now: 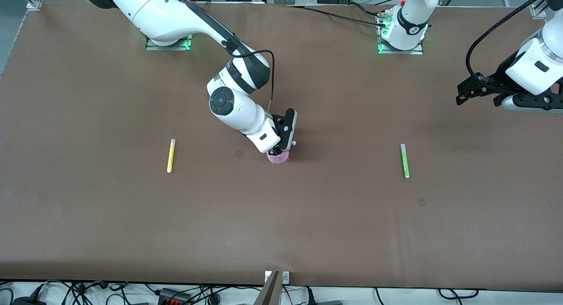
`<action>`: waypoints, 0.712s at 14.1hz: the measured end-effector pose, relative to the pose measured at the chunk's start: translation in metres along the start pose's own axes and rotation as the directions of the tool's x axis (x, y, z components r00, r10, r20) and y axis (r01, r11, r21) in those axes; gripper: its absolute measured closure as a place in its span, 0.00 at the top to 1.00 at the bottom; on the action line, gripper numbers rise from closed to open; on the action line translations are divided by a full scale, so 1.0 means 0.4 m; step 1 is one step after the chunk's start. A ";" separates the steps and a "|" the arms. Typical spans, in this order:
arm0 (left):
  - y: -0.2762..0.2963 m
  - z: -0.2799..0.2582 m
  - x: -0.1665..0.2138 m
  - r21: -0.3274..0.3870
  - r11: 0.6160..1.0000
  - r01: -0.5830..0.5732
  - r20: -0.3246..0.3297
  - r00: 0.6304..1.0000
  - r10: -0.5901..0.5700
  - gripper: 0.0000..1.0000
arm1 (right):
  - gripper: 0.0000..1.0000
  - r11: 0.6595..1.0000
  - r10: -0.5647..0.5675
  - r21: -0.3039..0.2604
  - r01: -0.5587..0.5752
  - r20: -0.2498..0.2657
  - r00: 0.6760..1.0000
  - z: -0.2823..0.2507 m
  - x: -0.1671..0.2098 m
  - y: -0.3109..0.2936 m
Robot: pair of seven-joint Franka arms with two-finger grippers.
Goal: Organize pens into pink holder with both arms
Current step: 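Lower the magenta pen into the pink cup with the right gripper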
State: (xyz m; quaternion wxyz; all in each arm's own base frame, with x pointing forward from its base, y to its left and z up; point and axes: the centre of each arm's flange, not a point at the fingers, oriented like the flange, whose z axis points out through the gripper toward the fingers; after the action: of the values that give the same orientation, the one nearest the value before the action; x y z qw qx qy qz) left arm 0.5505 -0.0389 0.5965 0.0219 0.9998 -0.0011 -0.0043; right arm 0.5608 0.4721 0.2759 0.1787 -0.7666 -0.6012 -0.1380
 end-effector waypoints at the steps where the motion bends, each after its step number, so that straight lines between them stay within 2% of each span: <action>1: 0.000 0.000 0.000 0.000 1.000 0.000 0.000 1.000 0.000 1.00 | 0.17 1.000 0.001 0.000 -0.001 0.000 1.000 0.004 -0.003 0.002; 3: 0.000 0.000 0.000 0.000 1.000 0.000 0.000 1.000 0.000 1.00 | 0.17 1.000 0.003 -0.002 -0.003 0.001 1.000 0.004 -0.005 0.005; 4: 0.000 0.000 0.000 0.000 1.000 0.000 0.000 1.000 0.000 1.00 | 0.22 1.000 0.005 0.000 -0.005 0.008 1.000 0.006 -0.011 0.008; 6: 0.000 0.000 0.000 0.000 1.000 0.000 0.000 1.000 0.000 1.00 | 0.26 1.000 0.008 0.000 -0.008 0.014 1.000 0.008 -0.018 0.013; 10: 0.000 0.000 0.000 0.000 1.000 0.000 0.000 1.000 0.000 1.00 | 0.64 1.000 0.005 -0.009 -0.005 0.003 1.000 -0.011 -0.004 0.012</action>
State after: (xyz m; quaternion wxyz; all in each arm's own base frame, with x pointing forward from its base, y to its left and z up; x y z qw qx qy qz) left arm 0.5506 -0.0387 0.5965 0.0219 0.9998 -0.0009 -0.0043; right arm 0.5652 0.4680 0.2785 0.1745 -0.7691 -0.5989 -0.1391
